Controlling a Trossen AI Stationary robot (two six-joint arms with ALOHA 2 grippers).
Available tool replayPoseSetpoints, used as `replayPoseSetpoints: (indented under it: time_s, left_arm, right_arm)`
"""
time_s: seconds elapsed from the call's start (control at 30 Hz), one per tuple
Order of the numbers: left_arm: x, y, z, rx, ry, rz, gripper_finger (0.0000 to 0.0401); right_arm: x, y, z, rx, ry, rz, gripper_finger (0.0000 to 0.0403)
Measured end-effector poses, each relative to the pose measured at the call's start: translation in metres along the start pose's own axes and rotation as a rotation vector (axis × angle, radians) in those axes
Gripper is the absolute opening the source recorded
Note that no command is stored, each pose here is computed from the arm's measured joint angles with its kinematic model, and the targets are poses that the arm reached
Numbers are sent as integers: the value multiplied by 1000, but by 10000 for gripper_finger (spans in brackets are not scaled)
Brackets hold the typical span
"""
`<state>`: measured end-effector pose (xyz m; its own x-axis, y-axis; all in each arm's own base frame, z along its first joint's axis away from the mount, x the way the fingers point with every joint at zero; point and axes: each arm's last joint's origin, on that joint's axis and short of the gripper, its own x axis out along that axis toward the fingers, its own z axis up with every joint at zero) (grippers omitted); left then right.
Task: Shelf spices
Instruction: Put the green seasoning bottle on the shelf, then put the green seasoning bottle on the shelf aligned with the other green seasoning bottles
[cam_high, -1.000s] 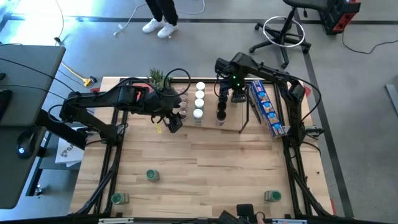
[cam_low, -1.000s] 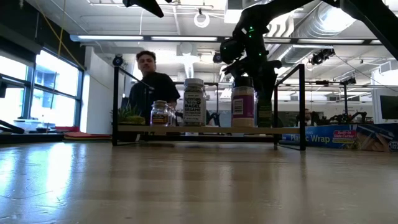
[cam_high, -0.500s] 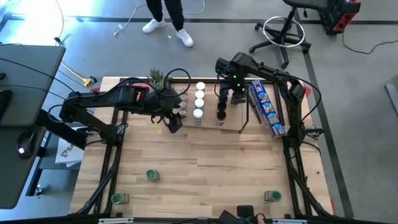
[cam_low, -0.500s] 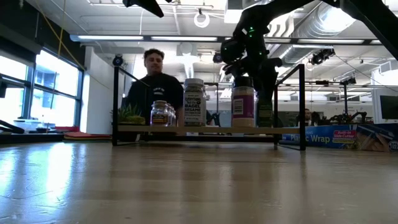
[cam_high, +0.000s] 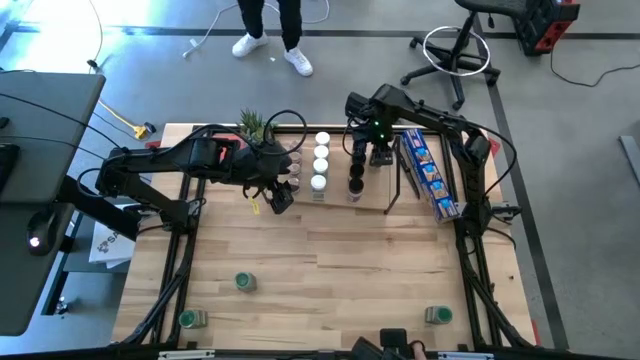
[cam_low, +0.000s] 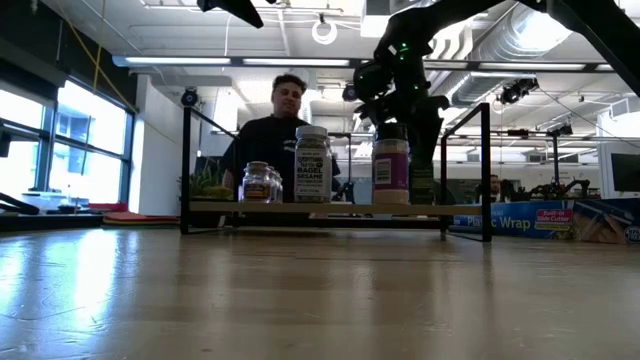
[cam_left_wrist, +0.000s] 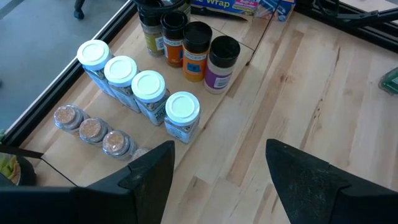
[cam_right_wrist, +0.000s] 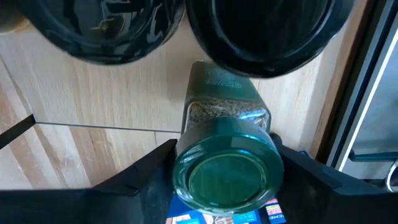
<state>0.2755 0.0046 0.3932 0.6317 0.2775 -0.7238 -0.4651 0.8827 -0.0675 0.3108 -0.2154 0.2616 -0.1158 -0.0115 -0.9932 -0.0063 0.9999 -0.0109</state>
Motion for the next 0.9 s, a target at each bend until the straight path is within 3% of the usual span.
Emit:
replayPoseSetpoints:
  time_s: [0.3, 0.6, 0.9]
  left_arm:
    - [0, 0, 0, 0, 0, 0, 245]
    - [0, 0, 0, -2, 0, -1, 245]
    - [0, -1, 0, -4, 8, -18, 245]
  right_arm:
    - [0, 1, -1, -16, 9, 6, 289]
    - [-16, 2, -3, -24, -13, 20, 291]
    - [-44, -3, -5, 15, -21, -130, 291]
